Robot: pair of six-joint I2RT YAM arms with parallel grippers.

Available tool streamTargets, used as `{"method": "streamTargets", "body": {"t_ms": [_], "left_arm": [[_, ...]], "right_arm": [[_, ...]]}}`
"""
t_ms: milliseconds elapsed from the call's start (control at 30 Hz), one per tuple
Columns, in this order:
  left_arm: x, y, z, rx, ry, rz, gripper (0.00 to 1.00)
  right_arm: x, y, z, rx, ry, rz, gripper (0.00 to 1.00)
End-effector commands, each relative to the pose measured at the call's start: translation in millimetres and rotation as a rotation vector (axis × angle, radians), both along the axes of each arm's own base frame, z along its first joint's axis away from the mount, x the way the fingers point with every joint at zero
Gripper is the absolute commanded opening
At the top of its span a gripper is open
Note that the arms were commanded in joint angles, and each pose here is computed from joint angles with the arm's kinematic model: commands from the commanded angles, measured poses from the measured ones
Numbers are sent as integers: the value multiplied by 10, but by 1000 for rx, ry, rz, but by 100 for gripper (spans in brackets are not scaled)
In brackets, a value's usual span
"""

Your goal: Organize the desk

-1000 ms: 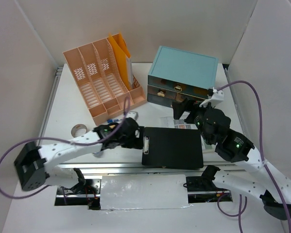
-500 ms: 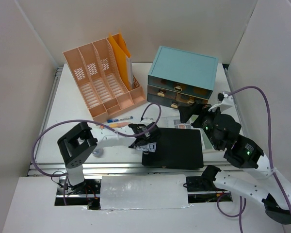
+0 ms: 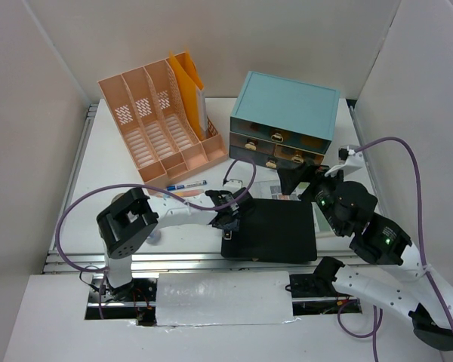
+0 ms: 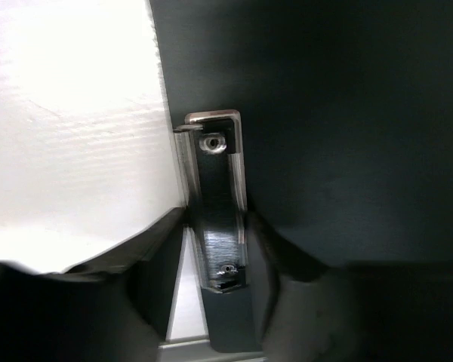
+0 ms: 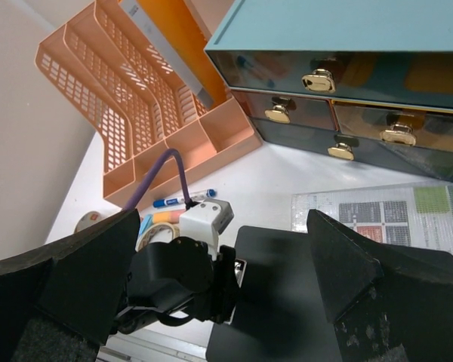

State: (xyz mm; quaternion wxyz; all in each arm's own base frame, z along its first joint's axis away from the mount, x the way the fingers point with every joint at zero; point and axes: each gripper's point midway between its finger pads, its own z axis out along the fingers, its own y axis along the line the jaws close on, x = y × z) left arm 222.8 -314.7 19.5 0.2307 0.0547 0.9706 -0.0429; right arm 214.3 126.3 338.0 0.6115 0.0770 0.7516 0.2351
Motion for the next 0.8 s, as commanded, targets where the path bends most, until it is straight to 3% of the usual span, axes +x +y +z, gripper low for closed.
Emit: {"method": "streamTargets", "body": {"t_ms": [0,133,200,433,500,633,767], "left_arm": [[-20,44,-84,26,4,16,48],[-25,77,-49,27,-3,20,9],[-13,109,28,36,-27,30,0],[-23,379,685,41,-157,102,0],[-40,496,927,31,-187,112,0],[-21,676,1407,32,-258,115,0],[-34,949,1892,60,-330,115,0]], "right_arm": [[14,46,63,12,-22,14,100],[15,70,36,12,-27,25,100],[5,112,46,6,-43,53,100],[-133,372,50,-2,-164,249,100],[-244,449,126,3,-259,335,100],[-980,766,361,8,-539,770,100],[-1224,829,384,-16,-647,901,100]]}}
